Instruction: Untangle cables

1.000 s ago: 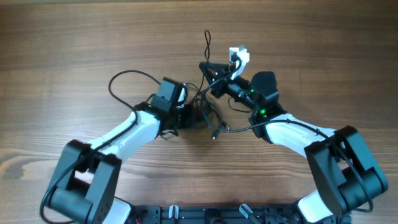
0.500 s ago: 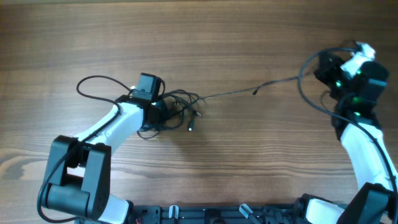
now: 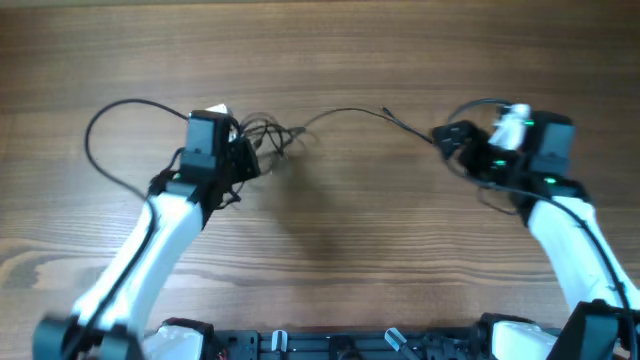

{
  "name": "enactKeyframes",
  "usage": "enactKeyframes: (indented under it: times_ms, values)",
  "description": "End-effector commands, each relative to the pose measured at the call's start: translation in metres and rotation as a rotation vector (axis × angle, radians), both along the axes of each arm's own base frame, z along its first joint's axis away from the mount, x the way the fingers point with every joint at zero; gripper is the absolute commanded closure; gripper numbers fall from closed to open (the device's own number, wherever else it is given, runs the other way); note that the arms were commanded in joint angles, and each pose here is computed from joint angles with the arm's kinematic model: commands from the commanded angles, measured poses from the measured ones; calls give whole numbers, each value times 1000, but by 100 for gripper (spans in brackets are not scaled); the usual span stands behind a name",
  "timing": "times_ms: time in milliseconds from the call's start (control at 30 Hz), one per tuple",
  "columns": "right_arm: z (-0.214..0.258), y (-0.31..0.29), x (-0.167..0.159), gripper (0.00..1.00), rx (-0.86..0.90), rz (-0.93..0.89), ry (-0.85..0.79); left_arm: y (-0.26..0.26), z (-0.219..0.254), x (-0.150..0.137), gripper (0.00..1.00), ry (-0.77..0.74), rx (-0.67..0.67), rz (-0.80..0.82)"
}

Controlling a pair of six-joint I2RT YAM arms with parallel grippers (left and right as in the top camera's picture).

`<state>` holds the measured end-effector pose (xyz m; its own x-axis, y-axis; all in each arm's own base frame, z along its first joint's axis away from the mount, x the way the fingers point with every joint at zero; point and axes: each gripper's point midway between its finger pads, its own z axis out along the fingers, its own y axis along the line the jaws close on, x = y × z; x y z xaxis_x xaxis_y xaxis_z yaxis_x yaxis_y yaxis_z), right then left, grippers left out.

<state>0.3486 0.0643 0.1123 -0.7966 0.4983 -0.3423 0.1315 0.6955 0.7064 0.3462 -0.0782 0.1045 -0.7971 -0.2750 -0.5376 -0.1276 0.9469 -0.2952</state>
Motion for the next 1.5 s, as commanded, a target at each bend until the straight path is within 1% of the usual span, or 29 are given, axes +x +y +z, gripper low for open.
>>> enactKeyframes:
  times_ms: [0, 33, 67, 133, 233, 300, 367, 433, 467, 533, 567, 667, 733, 767, 800, 867, 933, 1000, 1067, 1100, 1133, 1167, 1200, 1267, 1300, 1333, 1367, 1400, 1467]
  values:
    - [1, 52, -9, 5, 27, 69, 28, -25, 50, -7, 96, -144, -84, -180]
    - [-9, 64, -6, 11, 24, -14, 85, -29, 65, -11, 96, -185, -111, -206]
    - [-13, 69, -6, 13, 33, -50, 113, -31, 71, -13, 96, -200, -120, -214]
    - [-26, 96, -5, 6, 97, -129, 196, -37, 88, -20, 96, -244, -156, -248]
    - [-38, 133, 9, 3, 193, -143, 203, -41, 106, -27, 96, -291, -182, -274]
    - [-39, 145, 26, 2, 262, -156, 161, -40, 111, -32, 96, -303, -183, -275]
    - [-38, 147, 51, 2, 369, -252, 124, -41, 109, -39, 96, -278, -189, -280]
    - [-35, 150, 65, 4, 446, -291, 94, -50, 109, -46, 96, -258, -236, -329]
    - [-34, 152, 70, 11, 470, -292, 65, -60, 112, -53, 96, -253, -286, -380]
    - [-33, 156, 73, 19, 483, -280, 43, -70, 117, -59, 96, -250, -335, -429]
    - [-36, 160, 70, 27, 475, -270, 50, -72, 118, -60, 96, -248, -348, -443]
    - [-41, 173, 61, 35, 443, -224, 56, -81, 125, -65, 96, -260, -395, -495]
    - [-41, 180, 57, 58, 427, -203, 47, -86, 130, -68, 96, -269, -423, -528]
    - [-41, 181, 56, 79, 428, -201, 48, -86, 129, -68, 96, -267, -422, -527]
    - [-41, 182, 55, 96, 426, -184, 49, -85, 129, -68, 93, -266, -418, -521]
    - [-40, 177, 56, 96, 339, -87, -39, -72, 123, -58, 90, -269, -360, -448]
    - [-36, 163, 58, 95, 247, 66, -141, -37, 112, -42, 91, -245, -299, -262]
    - [-36, 143, 58, 96, 227, 104, -137, -7, 105, -33, 89, -221, -285, -99]
    - [-43, 84, 62, 96, 173, 18, -70, 42, 96, -28, 83, -187, -286, 138]
    - [-40, 72, 61, 96, 174, 4, -57, 49, 96, -27, 84, -181, -308, 182]
    - [-33, 69, 59, 96, 204, 22, -59, 52, 97, -27, 94, -177, -344, 202]
    - [-27, 74, 54, 93, 247, 61, -54, 46, 101, -27, 96, -183, -372, 167]
    - [-25, 84, 45, 81, 295, 107, -21, 32, 107, -27, 96, -195, -411, 97]
    - [-33, 99, 31, 57, 303, 146, 45, 12, 119, -28, 96, -241, -423, -49]
    - [-38, 106, 24, 38, 297, 160, 73, 6, 121, -29, 96, -250, -420, -87]
    - [-45, 120, 14, 27, 273, 183, 108, 1, 119, -31, 63, -241, -419, -100]
    - [-48, 129, 10, 19, 253, 198, 114, 2, 112, -33, 40, -214, -406, -84]
    - [-55, 138, 6, 12, 204, 194, 115, 8, 96, -37, 34, -150, -373, -38]
    - [-58, 145, 5, 5, 171, 191, 107, 17, 65, -47, 32, -2, -356, 84]
